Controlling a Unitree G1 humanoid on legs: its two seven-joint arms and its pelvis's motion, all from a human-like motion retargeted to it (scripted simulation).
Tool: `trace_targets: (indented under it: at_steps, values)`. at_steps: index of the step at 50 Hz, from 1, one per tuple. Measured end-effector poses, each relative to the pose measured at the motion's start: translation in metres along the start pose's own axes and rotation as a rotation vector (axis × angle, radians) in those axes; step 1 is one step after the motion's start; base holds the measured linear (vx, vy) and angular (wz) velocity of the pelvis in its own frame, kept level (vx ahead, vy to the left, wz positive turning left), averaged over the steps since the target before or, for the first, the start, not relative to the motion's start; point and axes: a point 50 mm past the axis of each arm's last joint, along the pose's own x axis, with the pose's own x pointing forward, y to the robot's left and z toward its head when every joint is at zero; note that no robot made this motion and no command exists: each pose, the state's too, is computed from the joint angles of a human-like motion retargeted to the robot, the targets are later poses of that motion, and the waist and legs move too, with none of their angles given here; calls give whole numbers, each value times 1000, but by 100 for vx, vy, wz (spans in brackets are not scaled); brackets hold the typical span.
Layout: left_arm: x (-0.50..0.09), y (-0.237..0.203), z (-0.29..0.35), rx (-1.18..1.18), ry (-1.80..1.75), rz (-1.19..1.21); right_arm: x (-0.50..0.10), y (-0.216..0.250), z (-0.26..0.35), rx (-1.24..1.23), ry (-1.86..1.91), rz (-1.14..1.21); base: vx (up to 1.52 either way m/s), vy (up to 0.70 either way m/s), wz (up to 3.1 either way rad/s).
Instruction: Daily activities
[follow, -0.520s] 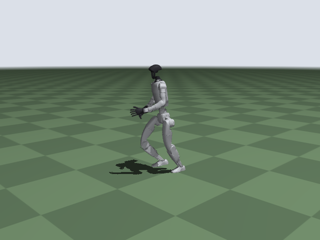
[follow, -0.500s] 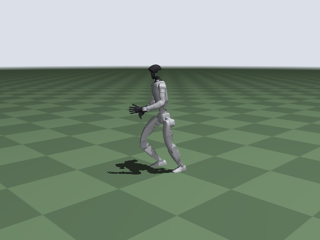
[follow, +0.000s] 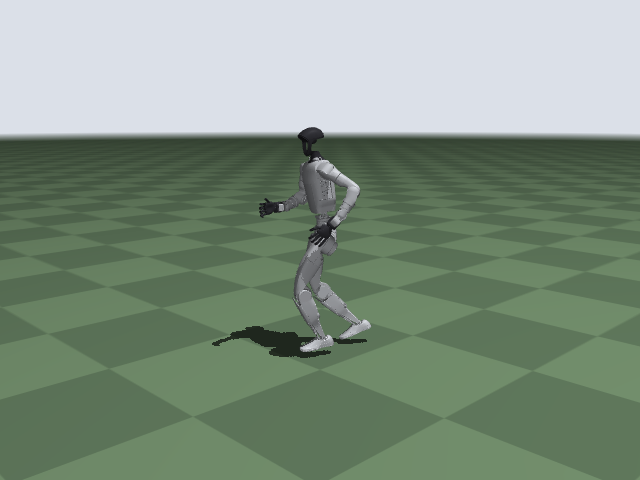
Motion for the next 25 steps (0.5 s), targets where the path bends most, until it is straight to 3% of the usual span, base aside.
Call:
trace_targets:
  at_steps: [3, 7, 13, 19, 25]
  values:
    - [-12, 4, -5, -4, 28, 8, -8, 10, -10, 27, 41, 50, 119, 17, 13]
    - [16, 4, 8, 64, -29, 43, -31, 19, -39, 73, 179, 51, 120, 13, 11]
    - [110, -6, 139, 114, -471, 114, -100, 16, -96, 153, 488, -54, 123, 6, 52]
    - [75, -52, 280, 74, -1088, -110, -174, 6, -99, 244, 640, -130, 125, -8, 45]
    - [63, -75, 265, -7, -1057, -279, -178, -3, -95, 209, 640, -188, 121, -4, -25]
